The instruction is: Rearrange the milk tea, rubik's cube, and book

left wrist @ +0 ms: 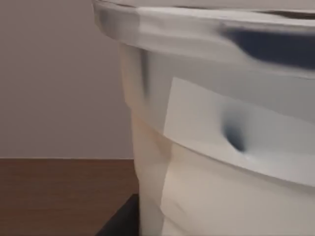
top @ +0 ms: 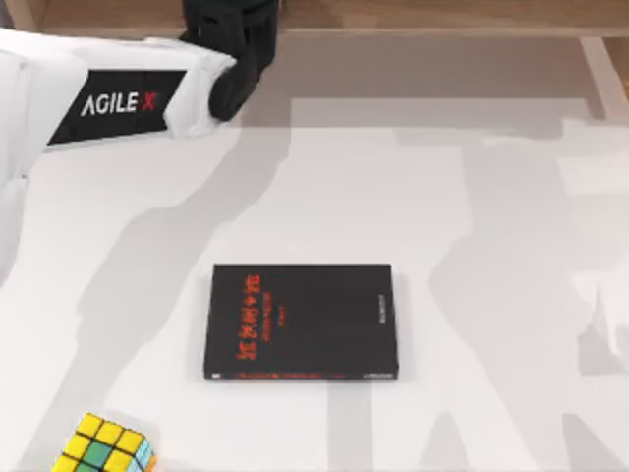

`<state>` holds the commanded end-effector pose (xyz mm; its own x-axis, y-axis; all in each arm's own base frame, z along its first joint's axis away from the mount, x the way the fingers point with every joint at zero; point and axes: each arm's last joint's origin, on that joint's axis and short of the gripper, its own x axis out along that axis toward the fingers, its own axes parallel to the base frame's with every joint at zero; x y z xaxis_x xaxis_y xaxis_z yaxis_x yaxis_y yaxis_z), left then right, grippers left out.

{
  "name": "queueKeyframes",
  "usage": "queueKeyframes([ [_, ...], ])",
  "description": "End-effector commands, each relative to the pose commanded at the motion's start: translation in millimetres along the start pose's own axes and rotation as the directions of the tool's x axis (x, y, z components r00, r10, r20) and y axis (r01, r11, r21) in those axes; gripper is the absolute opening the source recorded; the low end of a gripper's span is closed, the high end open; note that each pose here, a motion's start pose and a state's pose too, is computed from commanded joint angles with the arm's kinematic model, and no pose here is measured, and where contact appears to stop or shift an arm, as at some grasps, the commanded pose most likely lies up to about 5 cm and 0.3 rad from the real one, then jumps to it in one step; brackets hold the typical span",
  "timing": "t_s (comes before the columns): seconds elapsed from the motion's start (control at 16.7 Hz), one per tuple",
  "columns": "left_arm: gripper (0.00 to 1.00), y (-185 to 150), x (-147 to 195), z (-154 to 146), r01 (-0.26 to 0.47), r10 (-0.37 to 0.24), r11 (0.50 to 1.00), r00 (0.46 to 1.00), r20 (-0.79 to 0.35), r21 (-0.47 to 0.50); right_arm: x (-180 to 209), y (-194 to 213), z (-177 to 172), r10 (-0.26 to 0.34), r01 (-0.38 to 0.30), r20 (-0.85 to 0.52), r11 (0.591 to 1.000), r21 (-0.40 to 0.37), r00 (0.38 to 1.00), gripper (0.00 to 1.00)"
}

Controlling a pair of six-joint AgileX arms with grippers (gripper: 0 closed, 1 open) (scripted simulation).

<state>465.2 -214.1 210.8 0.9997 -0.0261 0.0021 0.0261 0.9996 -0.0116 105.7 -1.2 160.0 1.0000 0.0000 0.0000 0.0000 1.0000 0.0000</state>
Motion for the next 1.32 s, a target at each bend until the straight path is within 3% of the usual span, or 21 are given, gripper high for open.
queueKeyframes([
  [0.66, 0.00, -1.2, -4.4, 3.6, -0.001, 0.001, 1.000, 1.000, 0.007, 0.001, 0.0, 0.0, 0.0, 0.000, 0.000, 0.000, 1.000, 0.000, 1.000, 1.00],
  [1.14, 0.00, -2.0, -74.6, 9.0, 0.001, -0.001, 1.000, 1.000, -0.004, 0.004, 0.0, 0.0, 0.0, 0.000, 0.000, 0.000, 1.000, 0.000, 1.000, 1.00],
  [1.32, 0.00, -2.2, -80.9, 11.3, 0.003, -0.003, 1.000, 1.000, 0.002, 0.000, 0.0, 0.0, 0.0, 0.000, 0.000, 0.000, 1.000, 0.000, 1.000, 1.00],
])
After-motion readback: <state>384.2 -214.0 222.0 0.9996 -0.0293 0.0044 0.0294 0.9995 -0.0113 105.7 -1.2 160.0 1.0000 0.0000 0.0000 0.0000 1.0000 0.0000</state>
